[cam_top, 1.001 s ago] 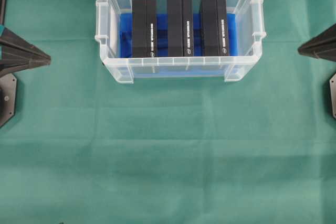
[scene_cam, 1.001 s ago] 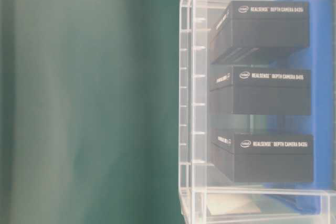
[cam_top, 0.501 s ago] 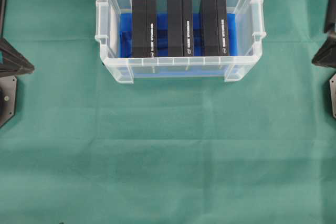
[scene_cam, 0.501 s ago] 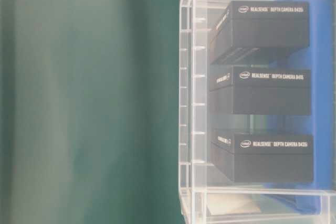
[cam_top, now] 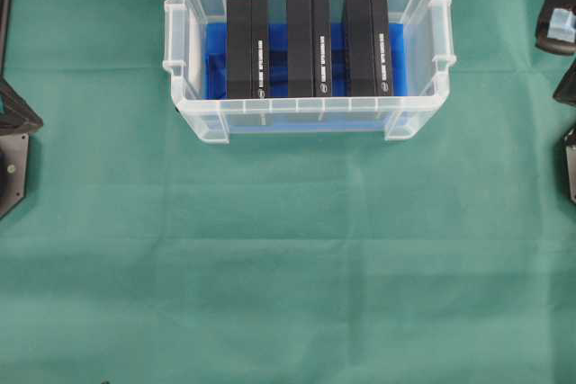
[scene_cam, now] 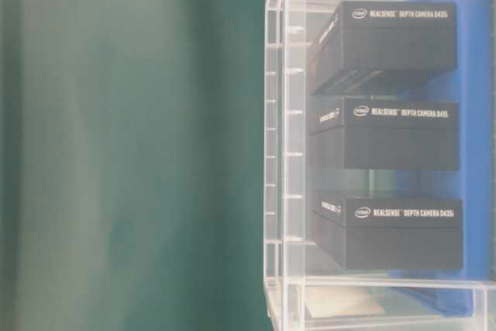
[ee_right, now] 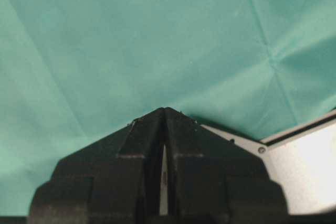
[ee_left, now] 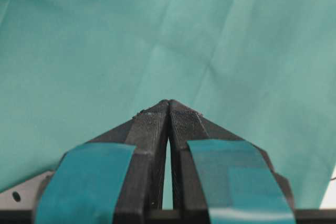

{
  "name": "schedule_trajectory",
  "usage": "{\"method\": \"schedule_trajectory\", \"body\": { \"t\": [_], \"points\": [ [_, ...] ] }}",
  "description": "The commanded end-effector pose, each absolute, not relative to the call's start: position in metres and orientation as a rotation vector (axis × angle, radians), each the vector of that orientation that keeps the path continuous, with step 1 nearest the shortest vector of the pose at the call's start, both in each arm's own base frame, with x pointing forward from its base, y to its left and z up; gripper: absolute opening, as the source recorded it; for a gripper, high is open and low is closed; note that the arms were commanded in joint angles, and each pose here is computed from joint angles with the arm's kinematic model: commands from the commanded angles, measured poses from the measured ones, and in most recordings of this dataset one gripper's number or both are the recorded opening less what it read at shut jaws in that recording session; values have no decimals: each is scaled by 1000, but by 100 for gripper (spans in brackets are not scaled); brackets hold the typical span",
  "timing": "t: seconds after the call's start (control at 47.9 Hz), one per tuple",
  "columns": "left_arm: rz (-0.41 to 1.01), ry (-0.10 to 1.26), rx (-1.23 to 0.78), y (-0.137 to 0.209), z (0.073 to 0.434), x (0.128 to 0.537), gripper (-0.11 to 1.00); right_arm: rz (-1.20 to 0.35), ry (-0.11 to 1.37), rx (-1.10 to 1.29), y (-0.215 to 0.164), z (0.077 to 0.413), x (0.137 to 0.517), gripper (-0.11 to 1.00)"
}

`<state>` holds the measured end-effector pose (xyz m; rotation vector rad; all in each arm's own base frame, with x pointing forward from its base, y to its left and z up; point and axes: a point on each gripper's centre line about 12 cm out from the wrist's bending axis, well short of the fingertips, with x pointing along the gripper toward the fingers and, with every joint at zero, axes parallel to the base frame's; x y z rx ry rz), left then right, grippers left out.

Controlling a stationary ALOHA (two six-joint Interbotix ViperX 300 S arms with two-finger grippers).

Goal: Take out the box from the case.

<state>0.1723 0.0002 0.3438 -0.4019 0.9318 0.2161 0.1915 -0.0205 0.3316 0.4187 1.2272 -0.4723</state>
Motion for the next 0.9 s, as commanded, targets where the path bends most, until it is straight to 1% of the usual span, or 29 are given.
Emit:
{"method": "schedule_trajectory", "body": {
  "t": [0.0, 0.167, 0.355, 0.459, 0.563, 0.689, 0.876],
  "points": [
    [222, 905, -413, 1, 353, 174, 1, -491, 1204, 446, -21, 339, 194, 0],
    [321, 904, -543, 7, 351, 175, 1, -623, 1176, 607, -22, 335, 198, 0],
    [515, 940, -783, 15, 342, 175, 1, -789, 1120, 815, -23, 333, 200, 0],
    [616, 974, -888, 15, 338, 172, 1, -884, 1094, 923, -23, 331, 200, 0],
    [687, 984, -967, 15, 335, 171, 1, -997, 1062, 1037, -23, 330, 197, 0],
    [734, 969, -1033, 15, 335, 171, 1, -1087, 1025, 1114, -24, 330, 195, 0],
    [753, 966, -1053, 16, 334, 171, 1, -1091, 1023, 1121, -24, 329, 195, 0]
  ]
}}
